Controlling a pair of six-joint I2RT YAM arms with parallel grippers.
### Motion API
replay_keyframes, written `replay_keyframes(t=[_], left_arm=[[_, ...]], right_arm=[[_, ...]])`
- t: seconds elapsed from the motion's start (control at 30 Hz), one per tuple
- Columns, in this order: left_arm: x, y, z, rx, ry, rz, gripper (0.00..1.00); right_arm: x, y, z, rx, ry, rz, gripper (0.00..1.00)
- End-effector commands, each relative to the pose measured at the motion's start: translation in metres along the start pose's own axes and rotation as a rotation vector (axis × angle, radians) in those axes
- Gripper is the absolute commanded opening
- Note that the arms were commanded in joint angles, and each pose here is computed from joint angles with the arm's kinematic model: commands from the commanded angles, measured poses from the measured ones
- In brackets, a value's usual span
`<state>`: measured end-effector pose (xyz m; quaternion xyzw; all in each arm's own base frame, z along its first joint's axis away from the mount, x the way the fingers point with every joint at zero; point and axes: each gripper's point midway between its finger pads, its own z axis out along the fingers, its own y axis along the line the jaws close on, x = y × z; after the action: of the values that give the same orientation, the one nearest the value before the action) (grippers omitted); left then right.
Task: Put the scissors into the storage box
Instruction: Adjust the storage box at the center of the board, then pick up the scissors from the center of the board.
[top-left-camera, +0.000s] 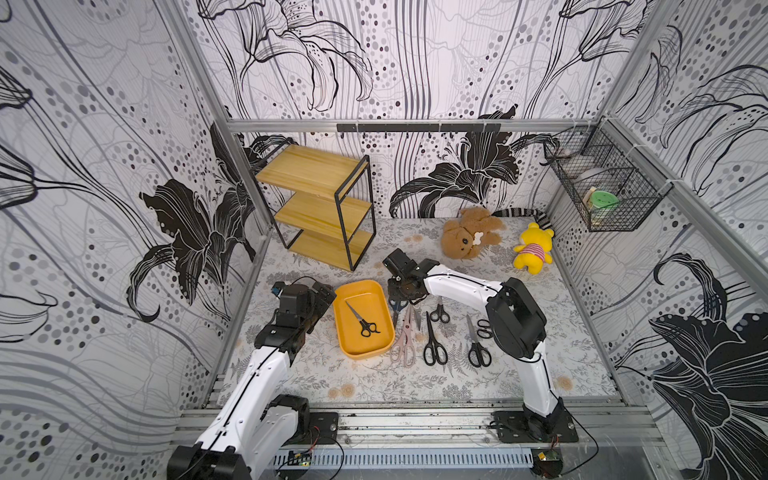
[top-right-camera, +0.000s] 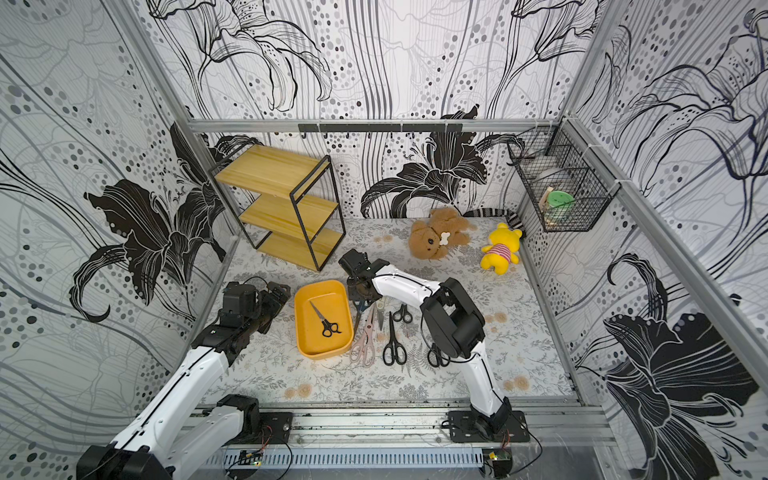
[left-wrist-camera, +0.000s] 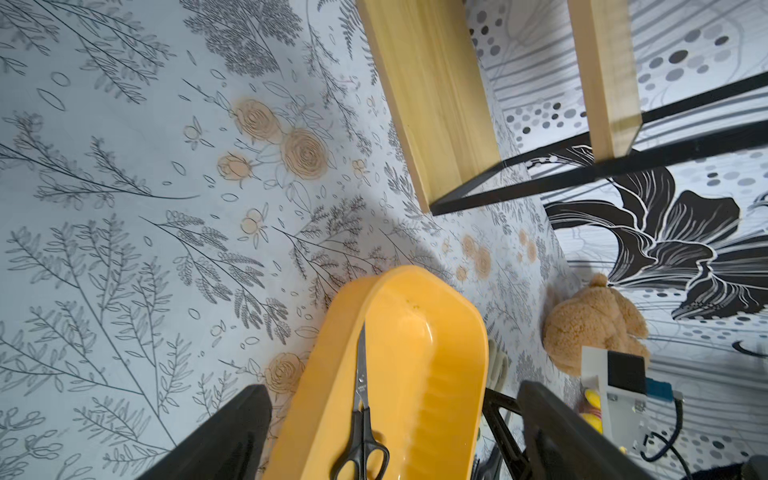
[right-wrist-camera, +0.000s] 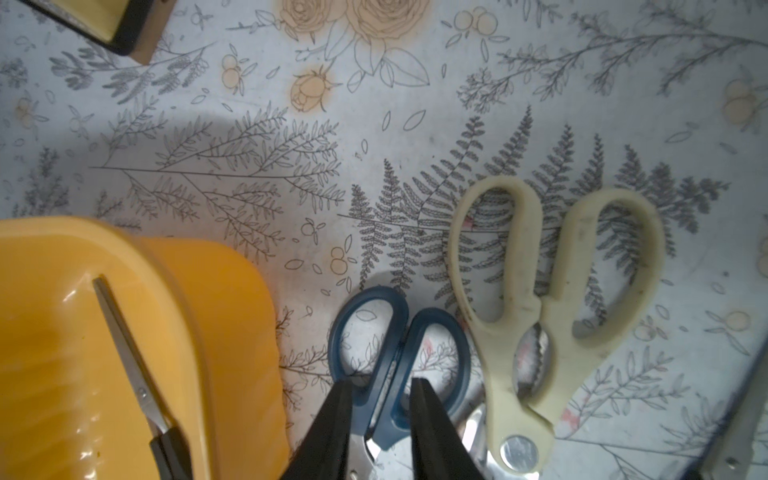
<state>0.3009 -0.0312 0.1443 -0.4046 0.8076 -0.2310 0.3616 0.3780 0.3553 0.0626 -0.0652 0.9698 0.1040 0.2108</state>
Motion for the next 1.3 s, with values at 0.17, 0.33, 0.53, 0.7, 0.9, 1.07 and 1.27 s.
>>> replay_keyframes(t=[0.17, 0.33, 0.53, 0.7, 0.9, 1.07, 1.27], left_arm=[[-0.009, 0.000, 0.007, 0.016, -0.019, 0.038, 0.98], [-0.013, 0.012, 0.008, -0.007, -0.029, 0.047, 0.97], [-0.013, 0.021, 0.011, -0.011, -0.019, 0.035, 0.98], [-0.015, 0.022, 0.012, -0.011, -0.021, 0.041, 0.98], [-0.017, 0.021, 0.011, -0.010, -0.019, 0.045, 0.98], [-0.020, 0.019, 0.010, -0.005, -0.024, 0.043, 0.98], [-0.021, 0.017, 0.008, -0.002, -0.025, 0.034, 0.98]], right_arm=[[0.007, -0.012, 0.009, 0.067, 0.035, 0.079, 0.29], [0.011, -0.010, 0.018, 0.056, 0.051, 0.095, 0.29], [0.012, -0.008, 0.028, 0.064, 0.067, 0.099, 0.29], [0.013, -0.008, 0.036, 0.077, 0.079, 0.098, 0.29], [0.015, -0.011, 0.047, 0.105, 0.091, 0.073, 0.29], [0.021, -0.019, 0.057, 0.152, 0.111, 0.039, 0.29], [0.029, -0.028, 0.068, 0.187, 0.128, 0.011, 0.28]])
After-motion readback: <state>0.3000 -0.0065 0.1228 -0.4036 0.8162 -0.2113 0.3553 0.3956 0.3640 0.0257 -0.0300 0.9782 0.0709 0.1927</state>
